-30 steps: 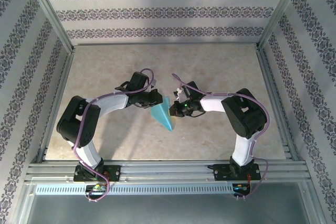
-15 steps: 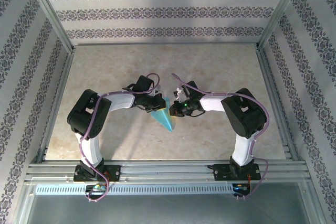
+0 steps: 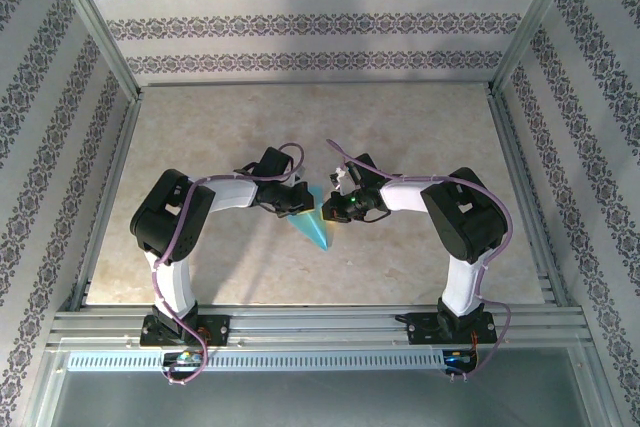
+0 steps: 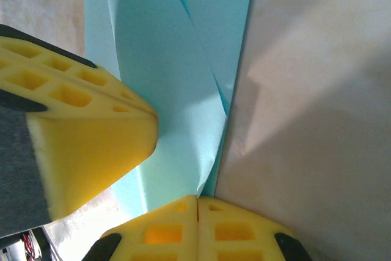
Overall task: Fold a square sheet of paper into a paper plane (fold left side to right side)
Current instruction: Fourth fold the wing at the center of the table.
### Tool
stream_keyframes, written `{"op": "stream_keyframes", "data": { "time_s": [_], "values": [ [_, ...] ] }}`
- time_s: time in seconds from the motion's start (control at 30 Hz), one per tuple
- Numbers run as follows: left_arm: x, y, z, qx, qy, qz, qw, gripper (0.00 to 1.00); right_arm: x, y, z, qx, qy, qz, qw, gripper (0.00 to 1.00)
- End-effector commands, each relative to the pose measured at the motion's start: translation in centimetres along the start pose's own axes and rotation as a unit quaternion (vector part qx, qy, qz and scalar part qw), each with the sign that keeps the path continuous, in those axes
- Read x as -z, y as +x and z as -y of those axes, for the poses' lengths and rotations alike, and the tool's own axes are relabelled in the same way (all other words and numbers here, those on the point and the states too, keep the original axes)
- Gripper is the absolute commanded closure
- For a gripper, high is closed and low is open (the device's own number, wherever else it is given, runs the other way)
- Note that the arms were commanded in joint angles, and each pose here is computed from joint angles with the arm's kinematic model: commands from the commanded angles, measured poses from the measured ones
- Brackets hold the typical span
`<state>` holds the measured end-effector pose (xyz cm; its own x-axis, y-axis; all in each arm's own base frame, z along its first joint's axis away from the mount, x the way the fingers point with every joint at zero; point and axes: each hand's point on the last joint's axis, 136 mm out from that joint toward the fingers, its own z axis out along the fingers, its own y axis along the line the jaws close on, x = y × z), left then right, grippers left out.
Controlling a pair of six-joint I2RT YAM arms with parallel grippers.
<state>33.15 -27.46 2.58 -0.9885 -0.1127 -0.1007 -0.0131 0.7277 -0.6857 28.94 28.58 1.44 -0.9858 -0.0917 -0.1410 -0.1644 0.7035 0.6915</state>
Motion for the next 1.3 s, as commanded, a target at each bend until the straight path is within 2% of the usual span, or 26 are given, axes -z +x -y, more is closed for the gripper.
{"op": "stream_keyframes", "data": {
  "time_s": [0.0, 0.4, 0.73, 0.93, 1.03, 1.17, 1.27],
  "values": [
    [-0.9, 1.0, -1.7, 0.0, -0.019, -0.009, 1.0, 1.0, -2.0, 2.6, 3.5, -0.01, 0.064, -0.036, 0.997, 1.0],
    [-1.3, 2.0, -3.8, 0.009, -0.047, -0.014, 0.999, 1.0, -1.6, 2.1, 2.6, -0.007, 0.052, -0.031, 0.998, 1.0],
    [-1.2, 2.4, -4.6, 0.011, -0.061, -0.017, 0.998, 1.0, 2.0, -1.9, -2.4, 0.011, -0.001, 0.027, 1.0, 0.82],
    [-1.2, 2.4, -4.6, 0.012, -0.06, -0.016, 0.998, 1.0, 4.6, -2.3, -3.8, 0.021, 0.001, 0.046, 0.999, 0.73],
    [-1.2, 2.4, -4.5, 0.011, -0.06, -0.016, 0.998, 1.0, 5.3, -1.5, -4.1, 0.023, -0.004, 0.041, 0.999, 0.79],
    [-1.2, 2.4, -4.5, 0.01, -0.06, -0.016, 0.998, 1.0, 5.0, 0.9, -5.3, 0.015, -0.049, 0.006, 0.999, 0.98],
    [-1.1, 2.4, -4.5, 0.01, -0.061, -0.015, 0.998, 1.0, 4.0, 2.8, -5.7, 0.009, -0.072, -0.022, 0.997, 1.0]
  ]
}}
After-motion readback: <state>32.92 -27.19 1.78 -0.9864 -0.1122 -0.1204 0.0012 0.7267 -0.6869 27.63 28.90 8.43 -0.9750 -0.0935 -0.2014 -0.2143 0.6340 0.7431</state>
